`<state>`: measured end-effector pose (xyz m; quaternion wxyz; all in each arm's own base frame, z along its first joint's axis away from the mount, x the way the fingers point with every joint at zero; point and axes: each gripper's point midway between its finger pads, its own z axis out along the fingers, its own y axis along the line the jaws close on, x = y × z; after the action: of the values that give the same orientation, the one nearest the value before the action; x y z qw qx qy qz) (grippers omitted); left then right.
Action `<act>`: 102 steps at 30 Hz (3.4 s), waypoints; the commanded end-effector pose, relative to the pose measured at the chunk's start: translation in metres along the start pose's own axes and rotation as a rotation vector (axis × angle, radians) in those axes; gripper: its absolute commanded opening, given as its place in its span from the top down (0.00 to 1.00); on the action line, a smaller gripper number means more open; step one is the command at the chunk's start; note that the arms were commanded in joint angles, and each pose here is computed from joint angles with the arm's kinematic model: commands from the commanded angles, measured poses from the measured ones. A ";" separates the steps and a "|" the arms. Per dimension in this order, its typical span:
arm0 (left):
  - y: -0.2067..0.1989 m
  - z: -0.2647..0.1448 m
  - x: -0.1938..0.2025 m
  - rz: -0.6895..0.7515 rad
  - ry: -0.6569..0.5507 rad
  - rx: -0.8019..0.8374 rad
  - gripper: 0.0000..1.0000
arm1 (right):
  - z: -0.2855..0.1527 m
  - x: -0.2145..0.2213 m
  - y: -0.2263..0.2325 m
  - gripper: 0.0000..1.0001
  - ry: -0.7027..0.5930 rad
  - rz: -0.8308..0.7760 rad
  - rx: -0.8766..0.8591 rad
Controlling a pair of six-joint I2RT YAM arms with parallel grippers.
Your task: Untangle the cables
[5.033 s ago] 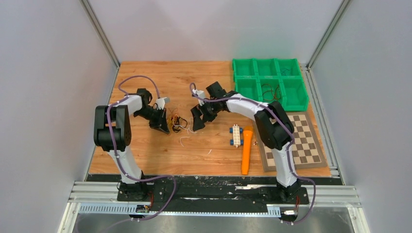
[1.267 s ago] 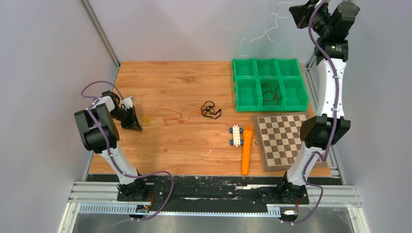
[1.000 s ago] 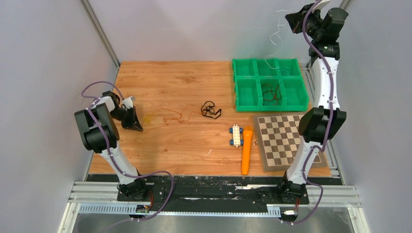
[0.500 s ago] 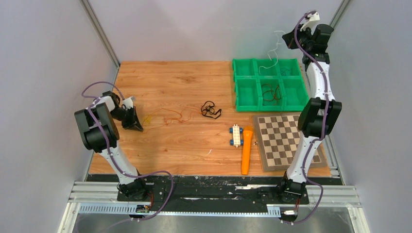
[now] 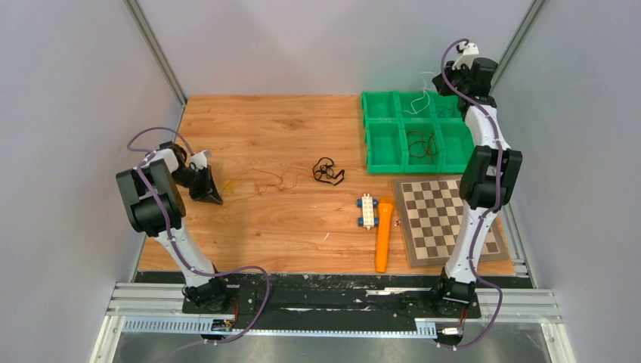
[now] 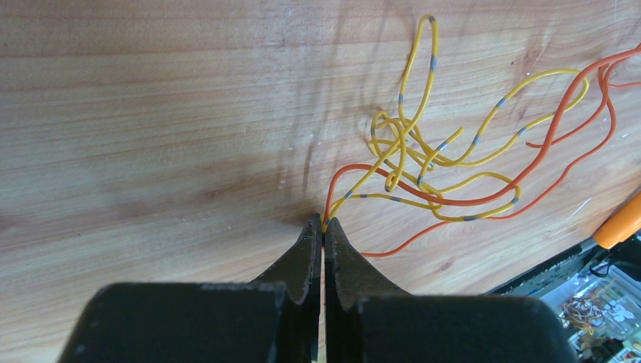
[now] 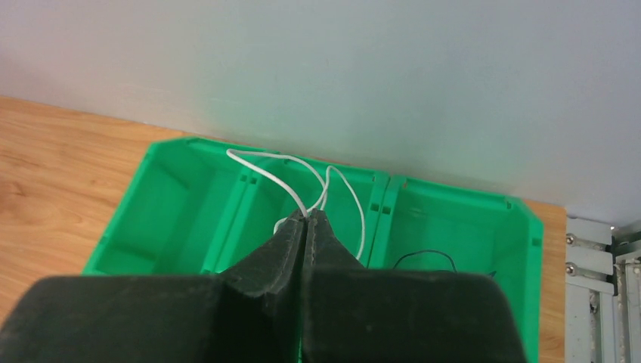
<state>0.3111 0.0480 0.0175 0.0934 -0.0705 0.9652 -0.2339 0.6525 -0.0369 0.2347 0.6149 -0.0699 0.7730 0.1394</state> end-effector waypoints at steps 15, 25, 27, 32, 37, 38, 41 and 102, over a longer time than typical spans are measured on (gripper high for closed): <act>-0.018 -0.010 -0.009 0.075 -0.027 0.077 1.00 | -0.041 0.003 0.117 0.23 0.108 -0.052 -0.297; -0.050 -0.005 -0.008 0.144 -0.009 0.100 0.86 | -0.058 0.128 0.335 0.02 0.423 -0.236 -0.687; -0.055 -0.011 -0.012 0.148 -0.026 0.112 0.76 | -0.057 0.153 0.351 0.05 0.477 -0.263 -0.706; -0.080 -0.034 -0.031 0.193 -0.114 0.177 0.50 | -0.051 0.207 0.366 0.15 0.590 -0.316 -0.685; -0.108 -0.053 -0.043 0.272 -0.162 0.216 0.29 | -0.054 0.251 0.364 0.17 0.702 -0.359 -0.644; -0.117 -0.055 -0.043 0.302 -0.168 0.215 0.28 | -0.057 0.259 0.362 0.20 0.724 -0.362 -0.637; -0.132 -0.051 -0.044 0.359 -0.173 0.200 0.27 | -0.063 0.276 0.355 0.34 0.771 -0.370 -0.611; -0.293 -0.057 0.035 0.928 -0.432 0.445 1.00 | -0.158 -0.047 0.273 1.00 0.195 -0.217 -0.559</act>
<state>0.2964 -0.2077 0.1963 0.3919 0.3568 0.7784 -0.3364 0.4263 0.2094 0.2903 0.4378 -0.3491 0.7724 0.2997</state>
